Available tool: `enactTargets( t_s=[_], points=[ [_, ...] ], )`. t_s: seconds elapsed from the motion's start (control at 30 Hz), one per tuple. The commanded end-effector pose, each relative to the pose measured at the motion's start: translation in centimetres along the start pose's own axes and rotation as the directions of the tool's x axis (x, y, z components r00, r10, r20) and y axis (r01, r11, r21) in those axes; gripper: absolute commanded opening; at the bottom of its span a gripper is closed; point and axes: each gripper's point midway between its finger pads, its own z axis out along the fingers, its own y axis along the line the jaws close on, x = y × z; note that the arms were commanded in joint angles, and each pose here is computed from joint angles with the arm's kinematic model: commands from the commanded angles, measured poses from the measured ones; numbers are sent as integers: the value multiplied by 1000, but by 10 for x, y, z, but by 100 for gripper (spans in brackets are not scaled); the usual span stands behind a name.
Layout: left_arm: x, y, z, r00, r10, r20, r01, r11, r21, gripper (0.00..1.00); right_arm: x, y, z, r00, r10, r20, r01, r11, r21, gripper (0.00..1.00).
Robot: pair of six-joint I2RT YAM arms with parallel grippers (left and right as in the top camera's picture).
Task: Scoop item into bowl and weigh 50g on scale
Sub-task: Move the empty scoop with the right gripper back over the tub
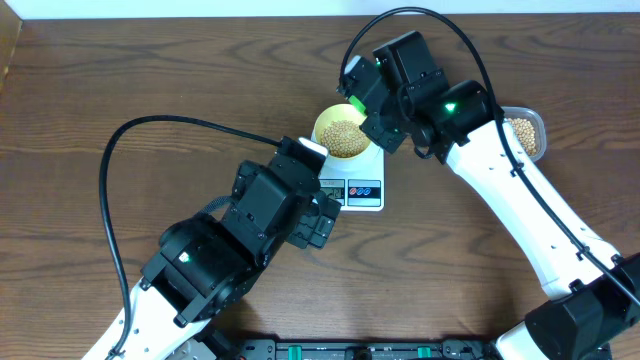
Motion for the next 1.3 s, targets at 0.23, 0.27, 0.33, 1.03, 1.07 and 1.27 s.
enactTargets(
  t_s=[0.23, 0.27, 0.33, 1.03, 1.07, 1.27],
  points=[
    [-1, 2, -1, 1000, -4, 2, 4, 1000, -11, 98, 72, -105, -20, 929, 350, -120, -298, 900, 319, 1],
    [-1, 2, -1, 1000, -4, 2, 4, 1000, -11, 98, 81, -114, -21, 913, 389, -123, -332, 884, 329, 1],
    [-1, 2, -1, 1000, -4, 2, 4, 1000, -11, 98, 97, -129, -21, 880, 460, -116, -403, 854, 330, 1],
    [-1, 2, -1, 1000, -4, 2, 4, 1000, -11, 98, 203, -168, 33, 589, 775, -227, -655, 623, 428, 1],
    [-1, 2, -1, 1000, -4, 2, 4, 1000, -11, 98, 207, -168, 33, 582, 779, -233, -649, 618, 443, 1],
    [-1, 2, -1, 1000, -4, 2, 4, 1000, -11, 98, 223, -170, 26, 531, 811, -244, -638, 573, 516, 1]
  ],
)
